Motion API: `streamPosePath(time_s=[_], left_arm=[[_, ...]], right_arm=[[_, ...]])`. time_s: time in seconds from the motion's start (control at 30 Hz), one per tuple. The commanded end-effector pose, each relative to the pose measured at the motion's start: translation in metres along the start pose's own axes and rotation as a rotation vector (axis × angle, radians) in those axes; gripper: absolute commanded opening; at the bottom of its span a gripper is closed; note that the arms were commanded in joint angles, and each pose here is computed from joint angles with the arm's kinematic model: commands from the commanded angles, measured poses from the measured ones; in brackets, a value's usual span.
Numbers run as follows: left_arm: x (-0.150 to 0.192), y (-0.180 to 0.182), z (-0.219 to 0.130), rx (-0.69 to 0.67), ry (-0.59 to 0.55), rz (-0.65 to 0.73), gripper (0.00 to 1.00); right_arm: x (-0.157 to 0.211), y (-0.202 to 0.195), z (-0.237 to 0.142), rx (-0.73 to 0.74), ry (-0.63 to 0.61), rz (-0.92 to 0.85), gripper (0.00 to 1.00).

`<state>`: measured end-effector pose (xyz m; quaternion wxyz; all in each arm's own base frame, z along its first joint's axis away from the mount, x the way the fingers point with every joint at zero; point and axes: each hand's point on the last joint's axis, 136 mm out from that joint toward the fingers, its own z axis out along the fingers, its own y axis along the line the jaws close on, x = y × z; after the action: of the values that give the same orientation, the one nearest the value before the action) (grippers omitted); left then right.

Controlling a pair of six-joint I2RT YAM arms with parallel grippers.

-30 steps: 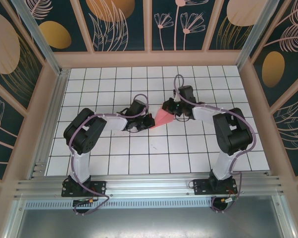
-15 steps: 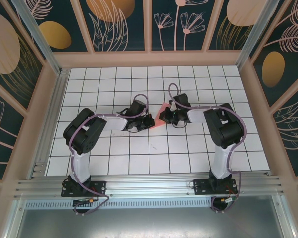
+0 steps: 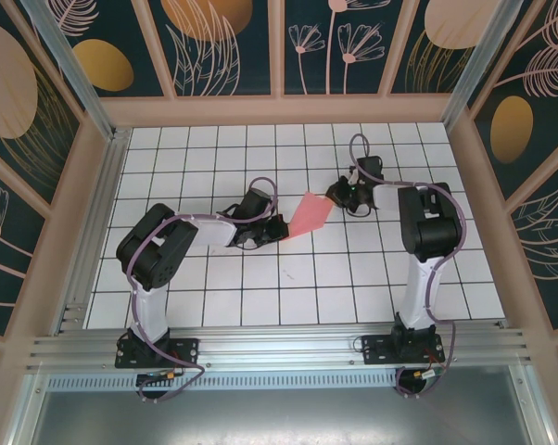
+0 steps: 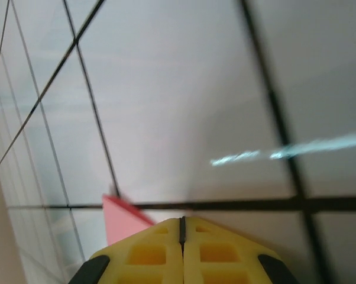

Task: Fold a paper plane with a square sheet of paper (pick it up from the middle)
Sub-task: Fourth fold the wing at the center of the table.

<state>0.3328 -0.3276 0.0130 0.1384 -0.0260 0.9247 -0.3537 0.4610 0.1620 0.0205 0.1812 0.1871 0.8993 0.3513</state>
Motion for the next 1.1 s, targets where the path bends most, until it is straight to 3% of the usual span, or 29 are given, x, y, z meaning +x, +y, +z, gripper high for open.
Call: streamPosePath(time_s=[0.0, 0.17, 0.33, 0.47, 0.7, 0.9, 1.07], left_arm=[[0.055, 0.067, -0.003, -0.221, 0.171, -0.064, 0.00], [0.054, 0.065, -0.002, -0.211, 0.171, -0.053, 0.00], [0.049, 0.063, 0.000, -0.209, 0.158, -0.055, 0.00], [0.048, 0.065, 0.001, -0.219, 0.153, -0.058, 0.00], [0.050, 0.064, 0.001, -0.212, 0.162, -0.050, 0.00], [0.070, 0.057, -0.008, -0.134, 0.234, 0.016, 0.00], [0.085, 0.073, -0.020, -0.193, 0.272, 0.047, 0.00]], right_arm=[[-0.036, -0.001, -0.026, 0.052, -0.141, -0.047, 0.10], [0.002, 0.046, -0.051, -0.049, -0.095, -0.133, 0.13], [0.068, 0.057, -0.027, -0.076, 0.047, -0.126, 0.13], [0.100, 0.048, 0.000, -0.057, 0.149, -0.093, 0.12], [0.107, 0.020, 0.025, 0.020, 0.195, -0.054, 0.12], [0.108, 0.001, 0.033, 0.093, 0.216, -0.007, 0.12], [0.108, -0.005, 0.035, 0.119, 0.217, 0.005, 0.12]])
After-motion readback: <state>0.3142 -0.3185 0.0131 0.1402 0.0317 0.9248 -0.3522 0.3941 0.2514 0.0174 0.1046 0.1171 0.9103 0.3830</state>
